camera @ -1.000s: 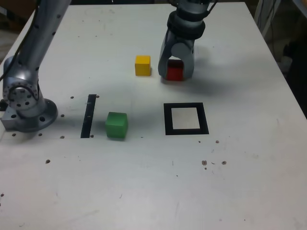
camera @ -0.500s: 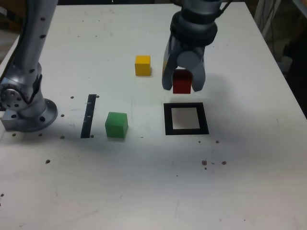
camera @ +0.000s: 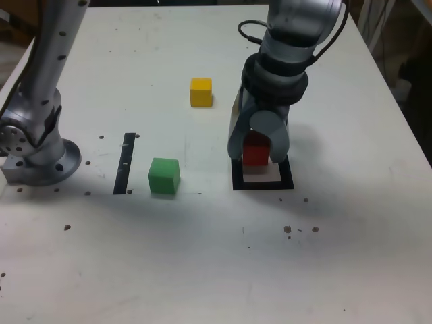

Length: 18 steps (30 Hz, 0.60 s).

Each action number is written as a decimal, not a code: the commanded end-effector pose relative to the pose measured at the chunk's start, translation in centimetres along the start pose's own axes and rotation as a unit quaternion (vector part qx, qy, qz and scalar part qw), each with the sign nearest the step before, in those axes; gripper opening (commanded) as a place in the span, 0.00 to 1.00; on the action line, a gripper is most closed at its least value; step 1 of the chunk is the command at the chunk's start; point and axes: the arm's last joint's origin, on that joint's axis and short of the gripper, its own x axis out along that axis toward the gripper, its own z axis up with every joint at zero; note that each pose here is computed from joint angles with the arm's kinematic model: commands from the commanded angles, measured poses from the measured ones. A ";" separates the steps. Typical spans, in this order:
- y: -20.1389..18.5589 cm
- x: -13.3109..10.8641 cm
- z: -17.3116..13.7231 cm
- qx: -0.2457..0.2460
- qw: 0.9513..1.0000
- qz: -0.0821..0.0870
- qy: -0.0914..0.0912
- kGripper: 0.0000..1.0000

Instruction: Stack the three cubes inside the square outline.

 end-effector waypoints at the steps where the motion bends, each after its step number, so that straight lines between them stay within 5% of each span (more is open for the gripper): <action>1: 0.0 0.4 0.2 -0.001 1.000 -0.004 0.003 0.18; 10: -0.2 1.3 0.9 0.007 1.000 -0.013 0.008 0.25; 13: -0.2 1.4 1.0 0.011 1.000 -0.013 0.011 0.42; 18: -0.1 1.3 0.8 0.020 1.000 -0.007 0.017 0.84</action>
